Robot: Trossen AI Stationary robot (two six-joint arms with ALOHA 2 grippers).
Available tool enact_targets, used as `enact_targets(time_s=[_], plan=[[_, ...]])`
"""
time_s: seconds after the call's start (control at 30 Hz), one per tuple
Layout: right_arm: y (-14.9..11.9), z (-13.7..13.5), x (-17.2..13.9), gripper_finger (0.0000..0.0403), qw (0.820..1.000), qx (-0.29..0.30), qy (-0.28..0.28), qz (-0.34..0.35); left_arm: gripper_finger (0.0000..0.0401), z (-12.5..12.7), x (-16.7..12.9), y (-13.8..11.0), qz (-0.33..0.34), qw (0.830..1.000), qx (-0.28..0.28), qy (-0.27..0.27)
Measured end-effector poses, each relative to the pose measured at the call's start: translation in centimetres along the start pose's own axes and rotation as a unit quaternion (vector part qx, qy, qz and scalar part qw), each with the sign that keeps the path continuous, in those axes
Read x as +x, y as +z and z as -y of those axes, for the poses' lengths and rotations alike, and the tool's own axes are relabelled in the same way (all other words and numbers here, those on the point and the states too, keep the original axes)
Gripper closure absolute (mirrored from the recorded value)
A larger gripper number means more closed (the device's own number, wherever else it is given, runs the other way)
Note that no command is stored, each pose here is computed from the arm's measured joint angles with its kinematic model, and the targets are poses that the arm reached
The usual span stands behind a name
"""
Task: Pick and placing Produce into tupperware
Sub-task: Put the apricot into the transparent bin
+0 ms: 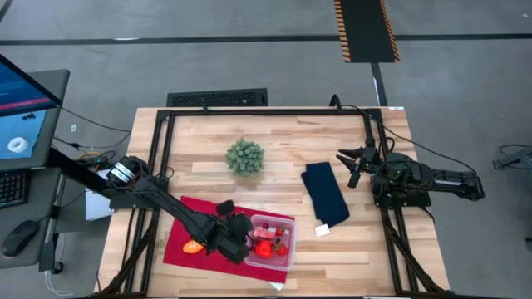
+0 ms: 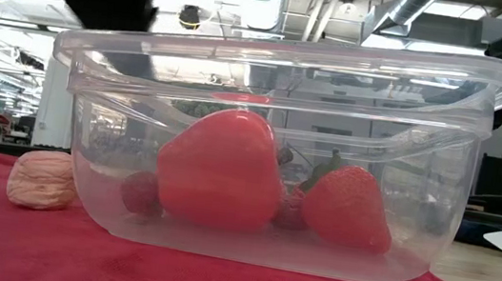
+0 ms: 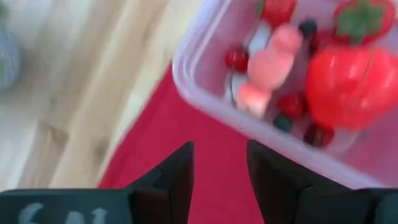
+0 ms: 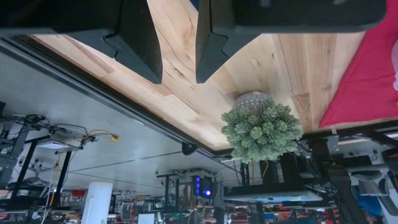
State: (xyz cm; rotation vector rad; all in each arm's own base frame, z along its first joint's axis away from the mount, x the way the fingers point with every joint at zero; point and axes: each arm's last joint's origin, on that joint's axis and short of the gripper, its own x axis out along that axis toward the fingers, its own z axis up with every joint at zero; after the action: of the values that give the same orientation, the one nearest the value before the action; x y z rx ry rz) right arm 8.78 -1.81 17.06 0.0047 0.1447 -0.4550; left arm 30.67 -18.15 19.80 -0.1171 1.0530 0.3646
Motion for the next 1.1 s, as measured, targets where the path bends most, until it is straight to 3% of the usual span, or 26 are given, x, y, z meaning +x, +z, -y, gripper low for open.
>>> enact_targets(time_s=[0.2,0.47,0.73,1.1], plan=[[0.0,0.0,0.0,0.0283,1.000,0.000,0.000,0.000,0.0264,0.3,-0.6,-1.5,-0.054,0.998,0.015,-0.004],[0.0,0.0,0.0,0.0283,1.000,0.000,0.000,0.000,0.0263,0.4,0.2,-3.6,-0.049,0.997,0.058,0.005],[0.0,0.0,0.0,0.0283,1.000,0.000,0.000,0.000,0.0253,1.0,0.9,-4.5,-0.053,0.995,0.077,-0.043],[0.0,0.0,0.0,0.0283,1.000,0.000,0.000,0.000,0.0234,1.9,0.6,-4.7,-0.063,0.979,0.162,-0.109]])
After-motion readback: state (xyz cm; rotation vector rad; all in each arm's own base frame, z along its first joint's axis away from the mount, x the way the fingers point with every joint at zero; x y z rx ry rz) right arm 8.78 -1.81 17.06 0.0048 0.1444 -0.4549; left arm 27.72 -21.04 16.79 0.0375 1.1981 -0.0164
